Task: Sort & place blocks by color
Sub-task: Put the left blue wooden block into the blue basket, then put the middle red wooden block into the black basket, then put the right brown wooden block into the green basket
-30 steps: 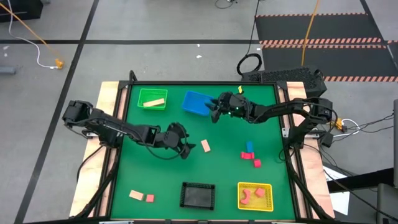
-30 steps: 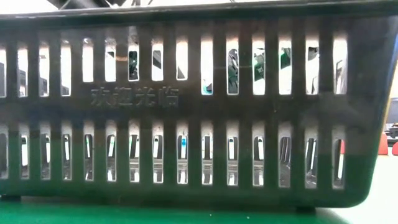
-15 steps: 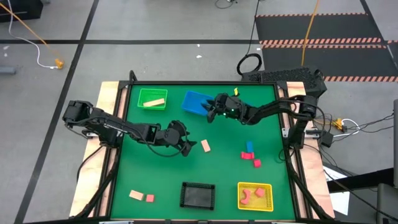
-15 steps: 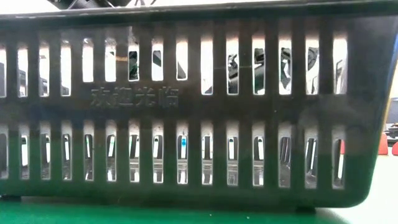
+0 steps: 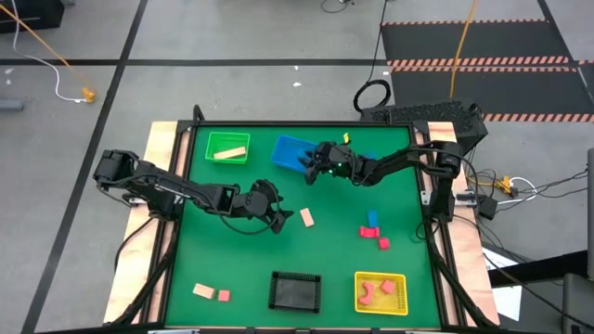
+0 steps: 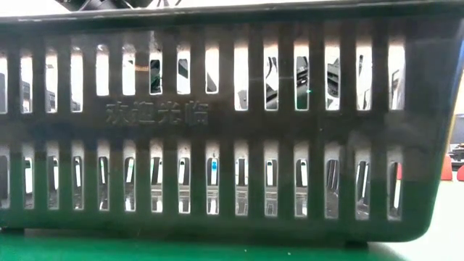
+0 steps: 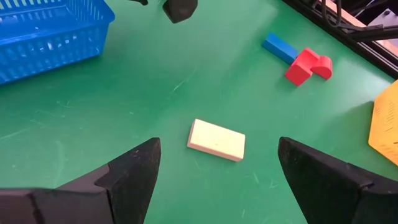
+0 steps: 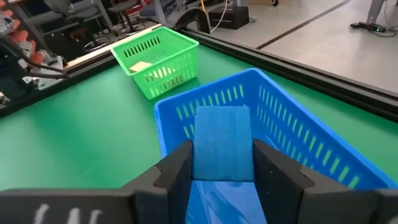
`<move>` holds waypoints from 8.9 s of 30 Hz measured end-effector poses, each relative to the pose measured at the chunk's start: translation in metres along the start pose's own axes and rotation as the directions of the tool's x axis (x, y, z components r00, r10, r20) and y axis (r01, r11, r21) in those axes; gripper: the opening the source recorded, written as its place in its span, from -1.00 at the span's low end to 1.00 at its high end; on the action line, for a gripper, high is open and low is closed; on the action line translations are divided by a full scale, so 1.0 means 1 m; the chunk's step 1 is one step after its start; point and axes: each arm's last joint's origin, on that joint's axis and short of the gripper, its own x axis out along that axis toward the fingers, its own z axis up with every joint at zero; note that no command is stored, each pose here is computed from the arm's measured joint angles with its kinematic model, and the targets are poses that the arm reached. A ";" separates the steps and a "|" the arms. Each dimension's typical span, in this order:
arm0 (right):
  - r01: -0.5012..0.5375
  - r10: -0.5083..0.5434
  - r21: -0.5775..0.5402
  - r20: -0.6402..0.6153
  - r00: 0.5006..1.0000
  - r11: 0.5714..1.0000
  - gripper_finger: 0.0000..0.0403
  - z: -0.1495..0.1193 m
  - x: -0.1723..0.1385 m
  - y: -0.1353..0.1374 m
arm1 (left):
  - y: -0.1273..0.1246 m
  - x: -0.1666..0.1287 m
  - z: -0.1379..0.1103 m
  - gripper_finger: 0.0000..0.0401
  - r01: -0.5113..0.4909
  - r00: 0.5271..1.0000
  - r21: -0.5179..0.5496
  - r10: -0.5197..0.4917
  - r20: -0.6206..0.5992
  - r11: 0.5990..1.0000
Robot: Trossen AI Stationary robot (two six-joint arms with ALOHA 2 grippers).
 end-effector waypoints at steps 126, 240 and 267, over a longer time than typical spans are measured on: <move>-0.561 0.556 -0.059 0.255 0.791 0.826 -0.43 0.007 -0.192 0.089 | -0.039 -0.015 0.018 0.63 0.180 0.913 0.362 -0.292 0.284 0.914; -0.413 0.413 0.087 -0.386 0.825 0.907 0.34 0.040 -0.192 0.105 | -0.106 -0.012 -0.115 0.08 0.566 0.753 -0.260 -0.619 -0.224 0.782; -0.318 0.333 0.106 -0.377 0.864 0.942 0.34 0.037 -0.187 0.104 | -0.115 -0.010 -0.079 0.06 0.668 0.693 -0.154 -0.683 -0.229 0.729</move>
